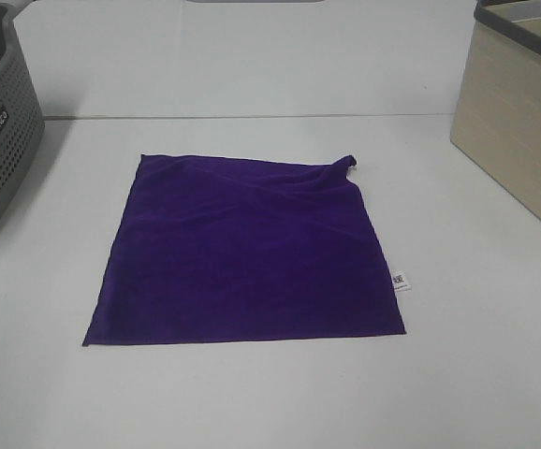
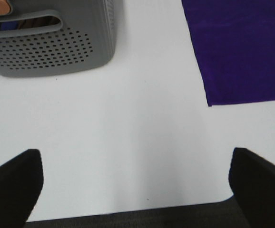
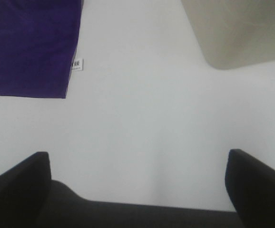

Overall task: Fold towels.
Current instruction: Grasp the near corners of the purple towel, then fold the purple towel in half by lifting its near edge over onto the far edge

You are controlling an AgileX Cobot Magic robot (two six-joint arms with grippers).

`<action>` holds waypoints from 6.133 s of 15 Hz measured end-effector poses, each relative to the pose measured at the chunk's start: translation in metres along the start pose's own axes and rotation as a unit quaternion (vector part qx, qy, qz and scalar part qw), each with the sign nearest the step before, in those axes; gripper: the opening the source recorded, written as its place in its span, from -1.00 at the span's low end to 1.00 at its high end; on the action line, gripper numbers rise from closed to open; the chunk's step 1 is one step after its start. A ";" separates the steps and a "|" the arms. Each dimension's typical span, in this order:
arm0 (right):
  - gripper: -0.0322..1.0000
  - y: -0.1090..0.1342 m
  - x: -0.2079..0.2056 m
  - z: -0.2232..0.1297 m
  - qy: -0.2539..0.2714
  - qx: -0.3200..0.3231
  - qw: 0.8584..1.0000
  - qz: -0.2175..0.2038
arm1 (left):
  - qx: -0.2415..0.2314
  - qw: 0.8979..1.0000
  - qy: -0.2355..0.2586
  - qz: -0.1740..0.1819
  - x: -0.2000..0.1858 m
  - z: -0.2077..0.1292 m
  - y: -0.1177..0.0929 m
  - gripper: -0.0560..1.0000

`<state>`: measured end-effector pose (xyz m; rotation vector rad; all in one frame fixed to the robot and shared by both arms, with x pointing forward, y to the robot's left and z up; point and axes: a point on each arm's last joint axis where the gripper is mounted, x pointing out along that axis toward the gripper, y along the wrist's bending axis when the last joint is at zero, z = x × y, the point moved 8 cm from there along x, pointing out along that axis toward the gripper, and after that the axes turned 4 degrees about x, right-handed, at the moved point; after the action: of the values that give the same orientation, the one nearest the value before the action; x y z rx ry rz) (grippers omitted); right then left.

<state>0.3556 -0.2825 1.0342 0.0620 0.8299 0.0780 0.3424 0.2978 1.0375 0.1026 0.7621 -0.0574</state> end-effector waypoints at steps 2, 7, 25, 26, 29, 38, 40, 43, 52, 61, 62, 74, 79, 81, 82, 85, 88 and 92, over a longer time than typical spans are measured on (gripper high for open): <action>0.93 0.000 0.022 0.026 0.067 0.017 0.998 -0.005 | 0.003 0.999 0.046 -0.005 0.013 0.022 0.005 0.98; 0.93 0.014 0.108 0.094 0.194 0.006 0.980 0.036 | -0.002 0.976 0.214 -0.030 0.105 0.067 0.017 0.98; 0.82 0.009 0.201 0.067 0.193 0.083 0.964 0.162 | -0.026 0.929 0.268 -0.253 0.239 0.008 -0.057 0.98; 0.85 0.022 0.215 0.059 0.212 0.072 0.961 0.165 | -0.041 0.934 0.260 -0.241 0.250 0.008 -0.055 0.98; 0.85 0.026 0.233 0.037 0.264 0.077 0.949 0.152 | -0.056 0.927 0.283 -0.239 0.266 -0.006 -0.056 0.98; 0.85 0.036 0.274 0.002 0.317 0.091 0.922 0.202 | -0.077 0.915 0.281 -0.278 0.300 -0.023 -0.079 0.98; 0.85 0.044 0.288 -0.010 0.331 0.114 0.909 0.226 | -0.086 0.912 0.285 -0.281 0.302 -0.025 -0.081 0.98; 0.85 0.047 0.295 -0.020 0.347 0.131 0.898 0.238 | -0.090 0.912 0.284 -0.282 0.302 -0.024 -0.081 0.98; 0.85 0.047 0.297 -0.018 0.343 0.136 0.899 0.237 | -0.089 0.911 0.287 -0.282 0.302 -0.026 -0.082 0.98; 0.85 0.046 0.298 -0.018 0.339 0.137 0.901 0.233 | -0.100 0.909 0.294 -0.277 0.302 -0.026 -0.081 0.94; 0.85 0.046 0.299 -0.017 0.337 0.138 0.902 0.232 | -0.102 0.909 0.296 -0.276 0.303 -0.026 -0.081 0.94; 0.05 0.118 0.331 -0.021 0.351 0.040 0.908 0.225 | -0.121 0.863 0.366 -0.326 0.320 -0.021 -0.170 0.41; -0.89 0.113 0.334 -0.027 0.359 0.029 0.908 0.215 | -0.099 0.870 0.370 -0.311 0.328 -0.027 -0.165 -0.64; -0.89 0.114 0.334 -0.028 0.361 0.028 0.907 0.216 | -0.083 0.872 0.369 -0.312 0.331 -0.025 -0.164 -0.89; -0.89 0.114 0.332 -0.028 0.365 0.028 0.905 0.219 | -0.078 0.871 0.369 -0.314 0.332 -0.023 -0.164 -0.89; -0.89 0.113 0.325 -0.029 0.370 0.013 0.902 0.222 | -0.041 0.873 0.365 -0.321 0.330 -0.019 -0.162 -0.89; -0.89 0.116 0.304 -0.002 0.329 -0.013 0.916 0.229 | -0.016 0.887 0.335 -0.317 0.321 -0.001 -0.159 -0.89; -0.89 0.129 0.297 0.087 0.221 -0.041 0.946 0.234 | -0.009 0.924 0.222 -0.312 0.312 0.082 -0.158 -0.89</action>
<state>0.6135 -0.1284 0.8860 0.1662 1.2466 0.5928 0.6100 0.1267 0.8696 -0.1567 1.2285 -0.6521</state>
